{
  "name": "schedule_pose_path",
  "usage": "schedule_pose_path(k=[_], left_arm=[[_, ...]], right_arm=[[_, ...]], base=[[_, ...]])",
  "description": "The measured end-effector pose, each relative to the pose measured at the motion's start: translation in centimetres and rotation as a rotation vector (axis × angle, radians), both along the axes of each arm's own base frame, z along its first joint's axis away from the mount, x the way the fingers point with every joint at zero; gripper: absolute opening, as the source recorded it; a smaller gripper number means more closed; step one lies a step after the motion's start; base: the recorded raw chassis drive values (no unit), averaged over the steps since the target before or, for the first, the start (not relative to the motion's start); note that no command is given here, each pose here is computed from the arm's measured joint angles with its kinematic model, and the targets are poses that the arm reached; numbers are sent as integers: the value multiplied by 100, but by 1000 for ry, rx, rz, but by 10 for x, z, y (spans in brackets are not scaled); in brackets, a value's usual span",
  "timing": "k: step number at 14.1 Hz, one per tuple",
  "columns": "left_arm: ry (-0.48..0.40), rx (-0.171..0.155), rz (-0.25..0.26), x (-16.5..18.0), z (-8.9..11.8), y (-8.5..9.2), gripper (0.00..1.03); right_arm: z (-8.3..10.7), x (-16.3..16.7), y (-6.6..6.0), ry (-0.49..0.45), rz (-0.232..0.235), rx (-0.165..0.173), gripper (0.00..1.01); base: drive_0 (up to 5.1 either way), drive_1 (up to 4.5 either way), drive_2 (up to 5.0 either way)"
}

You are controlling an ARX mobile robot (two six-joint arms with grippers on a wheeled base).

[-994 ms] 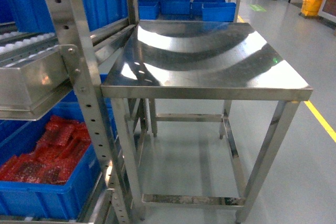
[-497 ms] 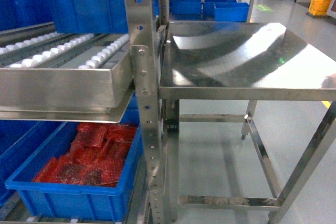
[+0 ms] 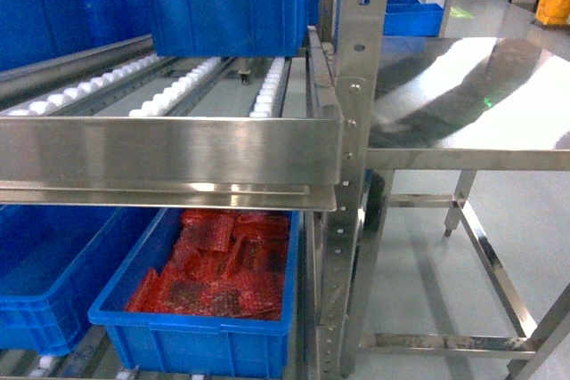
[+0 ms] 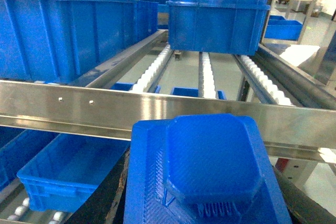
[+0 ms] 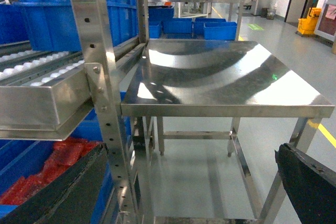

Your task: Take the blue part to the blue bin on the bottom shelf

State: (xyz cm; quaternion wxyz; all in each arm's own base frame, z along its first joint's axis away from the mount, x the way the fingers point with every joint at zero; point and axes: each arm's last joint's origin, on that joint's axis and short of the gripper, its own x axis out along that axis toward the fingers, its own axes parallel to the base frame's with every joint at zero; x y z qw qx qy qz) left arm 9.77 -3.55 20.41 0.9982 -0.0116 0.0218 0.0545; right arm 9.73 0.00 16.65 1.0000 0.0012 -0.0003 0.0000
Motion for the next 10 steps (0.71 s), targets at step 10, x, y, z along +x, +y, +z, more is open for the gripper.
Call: schedule_pose_path(k=[10], left_arm=[[-2, -1, 2, 0, 0, 0, 43]], right_arm=[[0, 0, 0, -5, 0, 0, 98]], base=[[-498, 243, 243]])
